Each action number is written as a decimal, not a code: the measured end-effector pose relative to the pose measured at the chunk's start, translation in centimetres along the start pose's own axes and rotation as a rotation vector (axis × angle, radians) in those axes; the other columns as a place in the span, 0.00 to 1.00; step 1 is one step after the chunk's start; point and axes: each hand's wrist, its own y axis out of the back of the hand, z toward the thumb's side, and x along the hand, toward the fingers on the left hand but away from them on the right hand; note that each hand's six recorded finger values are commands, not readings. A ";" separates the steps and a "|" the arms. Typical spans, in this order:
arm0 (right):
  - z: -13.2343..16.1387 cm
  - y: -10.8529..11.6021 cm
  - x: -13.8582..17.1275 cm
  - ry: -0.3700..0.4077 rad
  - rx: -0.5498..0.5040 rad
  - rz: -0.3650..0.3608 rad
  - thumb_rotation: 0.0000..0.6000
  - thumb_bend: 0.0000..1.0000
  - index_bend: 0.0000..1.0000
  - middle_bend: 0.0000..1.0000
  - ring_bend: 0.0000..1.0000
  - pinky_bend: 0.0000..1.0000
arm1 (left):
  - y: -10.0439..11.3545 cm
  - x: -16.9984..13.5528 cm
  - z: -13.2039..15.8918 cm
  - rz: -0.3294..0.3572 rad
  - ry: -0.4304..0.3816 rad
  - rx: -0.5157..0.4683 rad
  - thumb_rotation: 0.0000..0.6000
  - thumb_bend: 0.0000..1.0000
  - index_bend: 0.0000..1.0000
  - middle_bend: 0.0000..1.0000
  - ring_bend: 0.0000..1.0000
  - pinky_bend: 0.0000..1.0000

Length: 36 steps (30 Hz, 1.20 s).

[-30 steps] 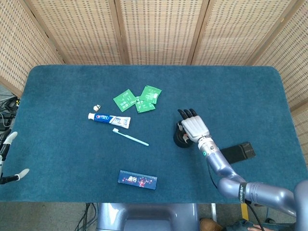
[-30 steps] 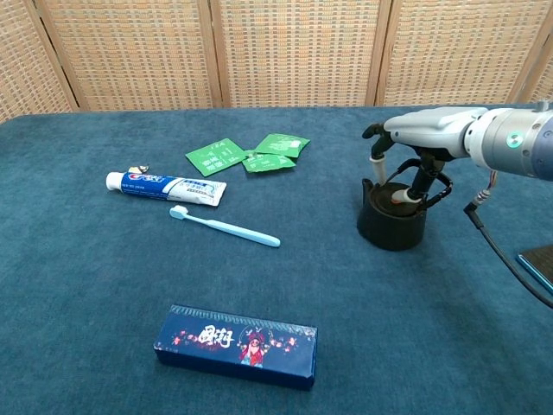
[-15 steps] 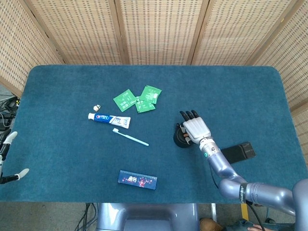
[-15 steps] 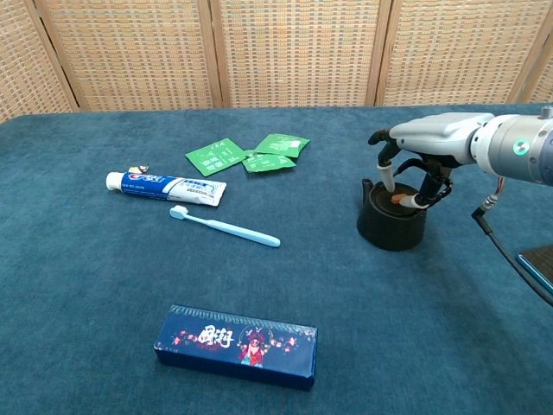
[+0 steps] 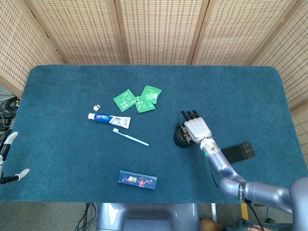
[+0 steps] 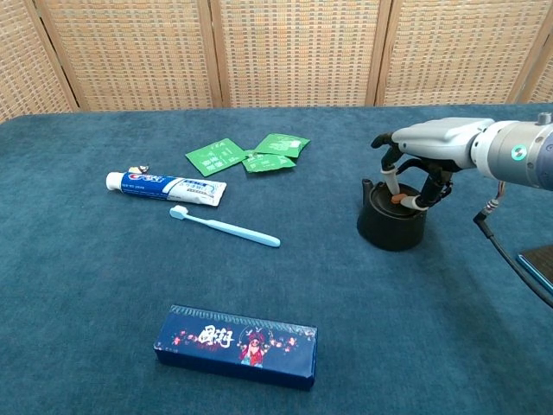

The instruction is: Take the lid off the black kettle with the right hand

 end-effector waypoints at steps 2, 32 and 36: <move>-0.1 0.0 0.0 -0.003 0.003 0.000 1.00 0.55 0.60 0.08 0.00 0.00 | 0.0 0.0 0.0 0.000 0.000 -0.001 1.00 0.00 0.00 0.00 0.00 0.00; 1.5 5.7 4.4 0.101 -0.046 -0.167 1.00 0.59 0.75 0.10 0.00 0.00 | 0.4 -0.5 0.4 0.007 -0.028 -0.017 1.00 0.00 0.00 0.00 0.00 0.00; 1.9 5.4 6.6 0.146 -0.001 -0.173 1.00 0.59 0.75 0.10 0.00 0.00 | 0.7 -1.0 0.7 0.017 -0.045 -0.024 1.00 0.00 0.00 0.00 0.00 0.00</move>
